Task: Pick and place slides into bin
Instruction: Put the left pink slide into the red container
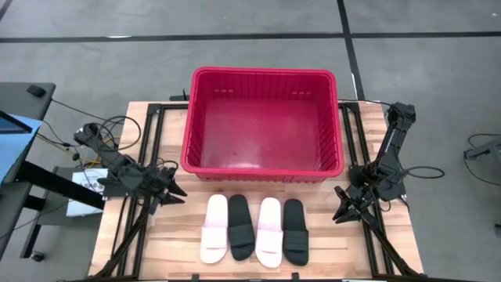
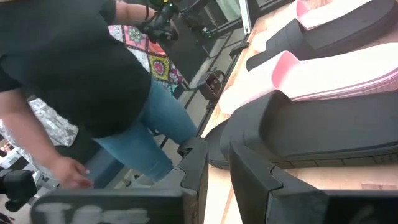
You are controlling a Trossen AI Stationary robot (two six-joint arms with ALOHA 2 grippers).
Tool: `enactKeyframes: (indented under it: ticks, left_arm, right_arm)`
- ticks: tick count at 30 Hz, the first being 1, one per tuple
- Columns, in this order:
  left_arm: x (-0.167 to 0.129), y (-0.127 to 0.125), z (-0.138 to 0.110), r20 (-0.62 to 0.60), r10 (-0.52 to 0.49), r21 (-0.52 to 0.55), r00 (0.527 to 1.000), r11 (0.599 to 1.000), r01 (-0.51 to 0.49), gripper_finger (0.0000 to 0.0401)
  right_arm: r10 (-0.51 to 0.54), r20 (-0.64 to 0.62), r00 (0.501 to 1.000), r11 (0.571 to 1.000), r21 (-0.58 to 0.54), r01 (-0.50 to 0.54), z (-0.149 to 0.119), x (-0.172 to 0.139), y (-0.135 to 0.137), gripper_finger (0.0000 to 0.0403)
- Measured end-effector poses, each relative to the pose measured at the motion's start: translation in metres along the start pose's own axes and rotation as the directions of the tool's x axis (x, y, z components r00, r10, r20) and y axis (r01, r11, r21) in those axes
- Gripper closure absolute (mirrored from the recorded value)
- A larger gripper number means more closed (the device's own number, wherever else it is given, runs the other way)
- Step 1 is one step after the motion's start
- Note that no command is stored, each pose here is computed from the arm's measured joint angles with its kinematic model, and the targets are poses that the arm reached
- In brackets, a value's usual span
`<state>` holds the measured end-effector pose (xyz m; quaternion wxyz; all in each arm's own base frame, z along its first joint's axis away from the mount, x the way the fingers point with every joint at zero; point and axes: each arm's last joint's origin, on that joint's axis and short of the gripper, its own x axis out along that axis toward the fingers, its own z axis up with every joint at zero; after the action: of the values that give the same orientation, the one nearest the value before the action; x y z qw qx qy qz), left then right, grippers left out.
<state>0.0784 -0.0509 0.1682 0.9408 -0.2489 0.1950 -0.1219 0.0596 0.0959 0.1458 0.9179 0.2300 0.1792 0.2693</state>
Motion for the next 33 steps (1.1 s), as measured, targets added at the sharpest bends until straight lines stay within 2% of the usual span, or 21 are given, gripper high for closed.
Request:
enactKeyframes:
  ticks: [3,6,11,15,17,20,22,24,26,28,30,33]
  left_arm:
    - [0.004,-0.005,0.0,-0.05,-0.079,-0.083,0.996,0.994,0.075,0.0269]
    - [0.009,-0.014,0.001,-0.108,-0.2,-0.133,0.974,0.974,0.186,0.0269]
    - [0.015,-0.032,-0.002,-0.222,-0.42,-0.264,0.88,0.895,0.361,0.0269]
    - [0.013,-0.055,0.004,-0.306,-0.511,-0.316,0.803,0.85,0.42,0.0269]
    - [0.011,-0.07,0.012,-0.3,-0.567,-0.34,0.767,0.815,0.469,0.0269]
    - [0.006,-0.095,0.03,-0.229,-0.659,-0.354,0.717,0.742,0.569,0.0269]
    - [0.004,-0.108,0.043,-0.193,-0.675,-0.327,0.712,0.728,0.602,0.0269]
    - [0.001,-0.119,0.056,-0.196,-0.662,-0.239,0.724,0.748,0.619,0.0269]
    - [-0.002,-0.128,0.07,-0.237,-0.596,-0.099,0.767,0.8,0.591,0.0269]
    - [-0.006,-0.132,0.082,-0.3,-0.441,0.069,0.846,0.874,0.48,0.0269]
    - [-0.01,-0.134,0.094,-0.323,-0.231,0.223,0.918,0.924,0.311,0.0269]
    - [-0.013,-0.138,0.111,-0.29,0.009,0.353,0.957,0.93,0.098,0.0269]
  right_arm:
    - [0.0,0.0,1.0,1.0,0.0,0.0,0.0,0.0,0.0,0.0346]
    - [0.0,0.0,1.0,1.0,0.0,0.0,0.0,0.0,0.0,0.0346]
    - [-0.001,-0.002,1.0,1.0,-0.001,0.001,0.0,0.0,0.0,0.0346]
    - [-0.001,-0.002,1.0,1.0,-0.001,0.001,0.0,0.0,0.0,0.0346]
    - [-0.001,-0.002,1.0,1.0,-0.001,0.001,0.0,0.0,0.0,0.0346]
    - [-0.001,-0.002,1.0,1.0,-0.001,0.001,0.0,0.0,0.0,0.0346]
    - [-0.001,-0.002,1.0,1.0,-0.001,0.001,0.0,0.0,0.0,0.0346]
    - [-0.002,-0.002,1.0,1.0,-0.001,0.002,0.0,0.0,0.0,0.0346]
    - [-0.001,-0.002,1.0,1.0,-0.001,0.001,0.0,0.0,0.0,0.0346]
    - [-0.002,-0.002,1.0,1.0,-0.001,0.002,0.0,0.0,0.0,0.0346]
    - [-0.001,-0.002,1.0,1.0,-0.001,0.001,0.0,0.0,0.0,0.0346]
    - [-0.003,-0.004,1.0,1.0,-0.003,0.003,0.0,0.0,0.0,0.0346]
